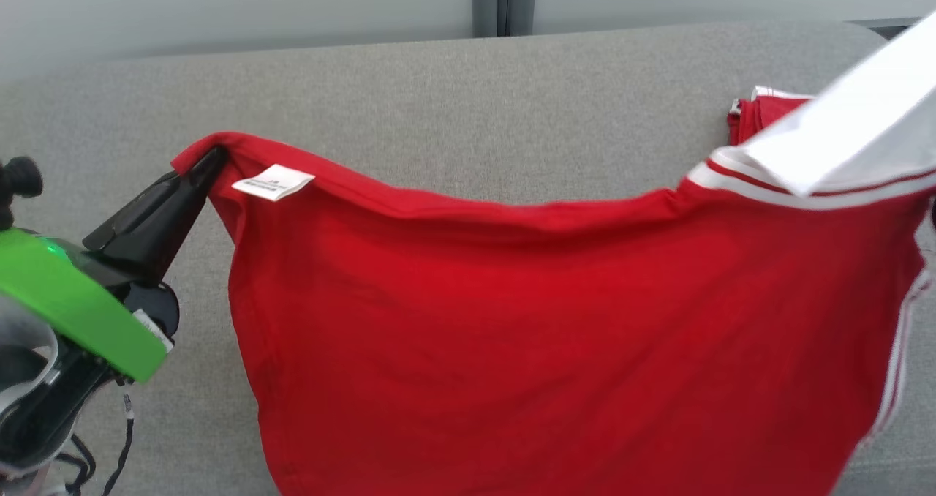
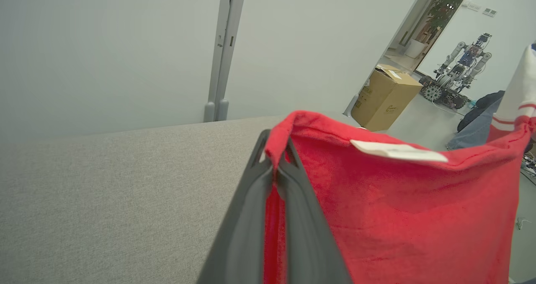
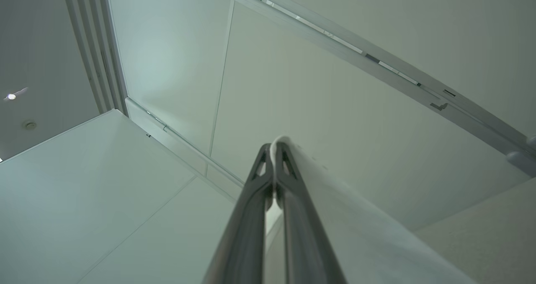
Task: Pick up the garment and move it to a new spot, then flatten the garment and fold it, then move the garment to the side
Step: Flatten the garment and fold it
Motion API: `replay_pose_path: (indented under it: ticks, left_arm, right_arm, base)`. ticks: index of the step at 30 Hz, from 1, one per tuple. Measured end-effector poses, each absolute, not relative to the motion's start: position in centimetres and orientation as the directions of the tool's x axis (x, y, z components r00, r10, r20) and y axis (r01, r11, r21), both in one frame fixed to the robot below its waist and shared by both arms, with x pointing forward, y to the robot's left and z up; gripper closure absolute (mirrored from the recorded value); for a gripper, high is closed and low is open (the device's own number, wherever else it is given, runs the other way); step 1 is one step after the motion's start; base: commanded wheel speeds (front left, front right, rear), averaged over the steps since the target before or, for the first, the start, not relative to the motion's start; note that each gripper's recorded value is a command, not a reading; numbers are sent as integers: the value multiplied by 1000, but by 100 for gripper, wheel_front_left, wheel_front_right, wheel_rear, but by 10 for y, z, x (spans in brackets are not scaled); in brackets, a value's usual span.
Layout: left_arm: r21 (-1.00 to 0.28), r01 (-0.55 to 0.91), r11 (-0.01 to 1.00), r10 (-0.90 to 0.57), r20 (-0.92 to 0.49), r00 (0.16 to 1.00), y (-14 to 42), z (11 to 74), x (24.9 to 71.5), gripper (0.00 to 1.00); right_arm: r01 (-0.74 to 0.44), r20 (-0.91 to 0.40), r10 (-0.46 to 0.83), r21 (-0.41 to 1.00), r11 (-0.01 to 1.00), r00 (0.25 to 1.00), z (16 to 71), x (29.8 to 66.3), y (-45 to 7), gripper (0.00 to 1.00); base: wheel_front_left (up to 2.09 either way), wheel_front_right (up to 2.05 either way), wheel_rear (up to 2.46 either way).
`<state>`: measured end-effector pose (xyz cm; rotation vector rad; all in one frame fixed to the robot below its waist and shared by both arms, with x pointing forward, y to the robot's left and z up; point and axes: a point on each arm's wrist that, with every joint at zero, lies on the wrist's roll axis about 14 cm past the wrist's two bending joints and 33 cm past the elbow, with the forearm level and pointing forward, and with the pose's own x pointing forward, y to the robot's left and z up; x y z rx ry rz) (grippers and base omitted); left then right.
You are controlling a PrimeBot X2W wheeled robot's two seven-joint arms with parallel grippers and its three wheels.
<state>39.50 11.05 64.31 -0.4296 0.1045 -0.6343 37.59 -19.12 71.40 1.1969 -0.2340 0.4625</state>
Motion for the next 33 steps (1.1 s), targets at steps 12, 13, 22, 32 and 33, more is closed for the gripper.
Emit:
replay_pose_path:
  ticks: [12, 13, 22, 32, 33]
  left_arm:
    - [-241, 495, 835, -432, 273, 860, 111, 713, 515, 100]
    - [-240, 531, 813, -429, 370, 824, 102, 740, 515, 100]
    - [-177, 558, 810, -493, 309, 813, 83, 643, 533, 100]
    - [-360, 235, 903, -337, -252, 907, 136, 390, 460, 100]
    - [-355, 226, 907, -323, -242, 915, 140, 392, 461, 100]
  right_arm:
    - [-404, 465, -70, 826, 393, 882, 733, 523, -216, 100]
    - [-420, 480, -85, 829, 369, 873, 738, 530, -213, 100]
    - [-358, 356, 49, 911, 206, 933, 671, 570, -143, 100]
    - [289, -295, 52, 952, 96, 954, 419, 467, -146, 100]
    - [297, -303, 50, 949, 108, 952, 416, 461, -148, 100]
  base:
    - [0, 0, 0]
    - [0, 0, 0]
    - [0, 0, 0]
    - [0, 0, 0]
    - [0, 0, 0]
